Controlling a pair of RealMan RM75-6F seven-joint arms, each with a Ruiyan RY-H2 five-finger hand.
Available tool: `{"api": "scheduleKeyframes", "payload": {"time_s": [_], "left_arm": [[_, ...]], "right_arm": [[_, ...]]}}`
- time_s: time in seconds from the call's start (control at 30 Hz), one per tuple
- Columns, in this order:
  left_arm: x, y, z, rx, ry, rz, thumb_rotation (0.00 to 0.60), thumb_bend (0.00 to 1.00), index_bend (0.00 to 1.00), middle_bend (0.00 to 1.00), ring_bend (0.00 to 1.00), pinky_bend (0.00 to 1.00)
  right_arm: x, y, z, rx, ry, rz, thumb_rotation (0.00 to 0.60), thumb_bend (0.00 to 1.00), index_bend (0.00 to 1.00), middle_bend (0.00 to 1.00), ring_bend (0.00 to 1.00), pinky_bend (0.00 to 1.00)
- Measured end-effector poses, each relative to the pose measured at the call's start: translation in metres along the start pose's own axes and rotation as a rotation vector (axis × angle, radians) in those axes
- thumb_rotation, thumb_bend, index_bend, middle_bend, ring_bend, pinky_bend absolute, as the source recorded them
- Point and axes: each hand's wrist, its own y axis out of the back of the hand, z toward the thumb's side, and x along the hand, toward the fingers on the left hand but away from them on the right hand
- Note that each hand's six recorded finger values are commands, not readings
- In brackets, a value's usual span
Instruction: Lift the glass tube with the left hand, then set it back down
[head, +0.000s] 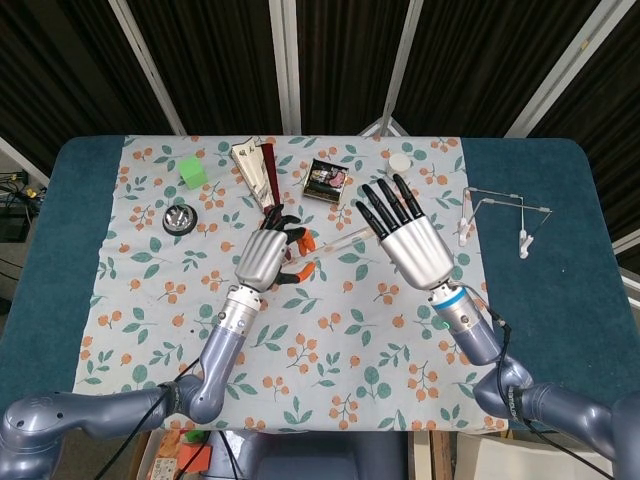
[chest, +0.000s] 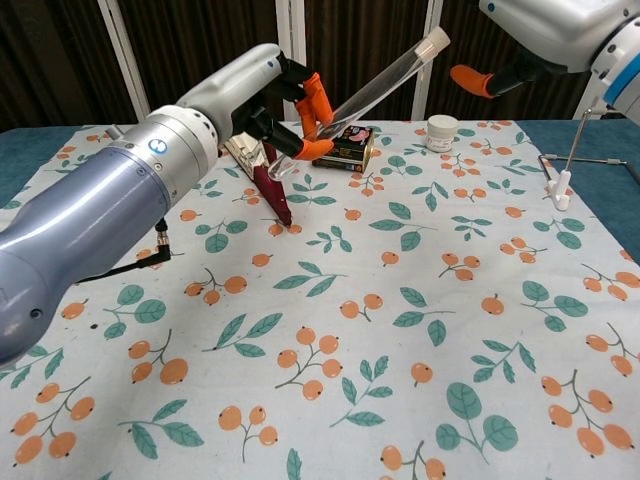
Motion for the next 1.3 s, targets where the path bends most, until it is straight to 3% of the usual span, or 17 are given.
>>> {"api": "scheduleKeyframes", "payload": {"time_s": [0.27, 0.8, 0.93, 1.13, 1.3], "left_arm": [[-0.007, 0.002, -0.003, 0.006, -0.012, 0.002, 0.6, 0.54, 0.65, 0.69, 0.22, 0.03], [-0.011, 0.008, -0.006, -0.007, -0.009, 0.009, 0.6, 0.54, 0.65, 0.69, 0.22, 0.03], [-0.011, 0.008, -0.008, -0.005, -0.003, 0.009, 0.6, 0.54, 0.65, 0.69, 0.22, 0.03], [-0.011, 0.009, -0.009, -0.003, -0.003, 0.011, 0.6, 0.54, 0.65, 0.69, 0.22, 0.03], [-0.01, 0.008, -0.007, -0.006, -0.009, 0.013, 0.6, 0.54, 0.65, 0.69, 0.22, 0.03]], "right_arm": [[0.001, -0.004, -0.006, 0.015, -0.034, 0.035, 0.6, 0.43, 0.35, 0.12, 0.0, 0.04], [0.003, -0.007, -0.006, 0.028, -0.051, 0.069, 0.6, 0.43, 0.32, 0.12, 0.0, 0.04], [0.003, -0.007, -0.009, -0.009, -0.085, 0.077, 0.6, 0.43, 0.25, 0.12, 0.0, 0.04], [0.004, -0.009, -0.011, -0.109, -0.166, 0.118, 0.6, 0.43, 0.25, 0.12, 0.0, 0.04], [0.005, -0.01, -0.007, -0.138, -0.182, 0.143, 0.6, 0.43, 0.29, 0.12, 0.0, 0.04]]}}
